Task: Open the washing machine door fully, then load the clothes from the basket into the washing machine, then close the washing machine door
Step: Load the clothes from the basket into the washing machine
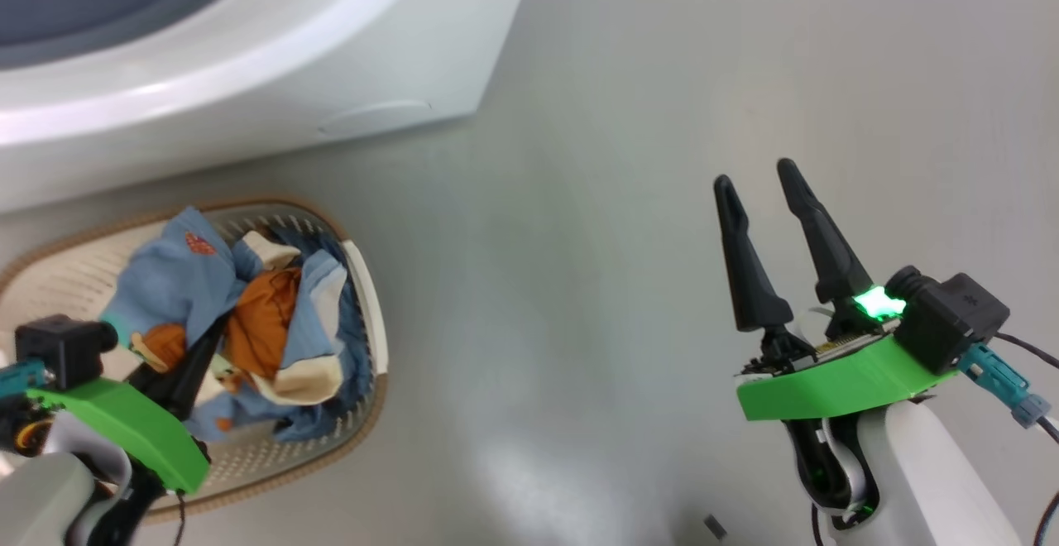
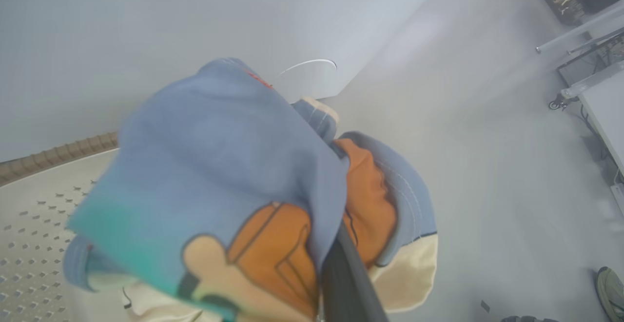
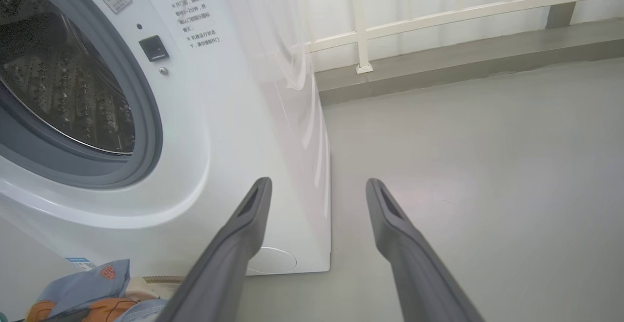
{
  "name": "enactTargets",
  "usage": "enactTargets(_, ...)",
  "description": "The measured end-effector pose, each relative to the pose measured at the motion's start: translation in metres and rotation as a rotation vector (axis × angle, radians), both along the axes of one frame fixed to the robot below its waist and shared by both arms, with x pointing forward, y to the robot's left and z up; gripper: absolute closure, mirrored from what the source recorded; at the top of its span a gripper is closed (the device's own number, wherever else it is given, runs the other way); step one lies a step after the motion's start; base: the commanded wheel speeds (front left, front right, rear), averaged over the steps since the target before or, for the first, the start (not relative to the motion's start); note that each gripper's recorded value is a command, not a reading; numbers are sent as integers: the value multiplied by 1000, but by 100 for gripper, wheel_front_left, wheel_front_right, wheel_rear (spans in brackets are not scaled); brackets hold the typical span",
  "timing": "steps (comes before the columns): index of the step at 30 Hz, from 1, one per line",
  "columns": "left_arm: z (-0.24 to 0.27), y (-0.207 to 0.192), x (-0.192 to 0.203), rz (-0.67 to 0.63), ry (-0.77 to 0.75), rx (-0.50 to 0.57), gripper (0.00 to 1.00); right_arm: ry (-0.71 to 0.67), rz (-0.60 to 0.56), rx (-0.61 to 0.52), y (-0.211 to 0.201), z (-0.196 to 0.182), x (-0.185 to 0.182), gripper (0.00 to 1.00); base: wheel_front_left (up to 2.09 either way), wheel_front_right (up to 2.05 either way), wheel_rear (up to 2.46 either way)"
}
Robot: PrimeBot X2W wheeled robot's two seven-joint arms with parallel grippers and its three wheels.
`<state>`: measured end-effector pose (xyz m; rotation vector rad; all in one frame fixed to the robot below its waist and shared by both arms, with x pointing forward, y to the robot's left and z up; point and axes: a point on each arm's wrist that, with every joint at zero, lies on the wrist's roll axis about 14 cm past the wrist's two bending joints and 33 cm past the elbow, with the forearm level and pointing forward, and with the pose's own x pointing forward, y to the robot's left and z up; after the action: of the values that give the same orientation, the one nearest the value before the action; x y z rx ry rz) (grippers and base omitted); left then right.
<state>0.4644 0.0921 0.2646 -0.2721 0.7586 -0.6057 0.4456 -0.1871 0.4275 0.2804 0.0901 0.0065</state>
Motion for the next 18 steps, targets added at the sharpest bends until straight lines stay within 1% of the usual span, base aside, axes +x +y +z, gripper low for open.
enactTargets(5, 41, 4, 3, 64, -95, -41, 100, -13, -5, 2, 0, 10, -11, 0, 0, 0, 0)
enactTargets(6, 41, 4, 3, 64, -95, -41, 100, -13, -5, 2, 0, 10, -11, 0, 0, 0, 0)
enactTargets(8, 67, 6, 3, 108, -155, -75, 100, -33, 0, 5, 2, 19, -14, 0, 0, 0, 0)
enactTargets(11, 91, 7, -1, 145, -209, -104, 100, -52, 0, -3, 2, 28, -18, 0, 0, 0, 0)
enactTargets(12, 91, 7, -1, 145, -209, -104, 100, -52, 0, -3, 2, 28, -18, 0, 0, 0, 0)
enactTargets(18, 134, 11, -15, 194, -317, -139, 100, -56, 13, 0, 9, 35, -34, 0, 0, 0, 0)
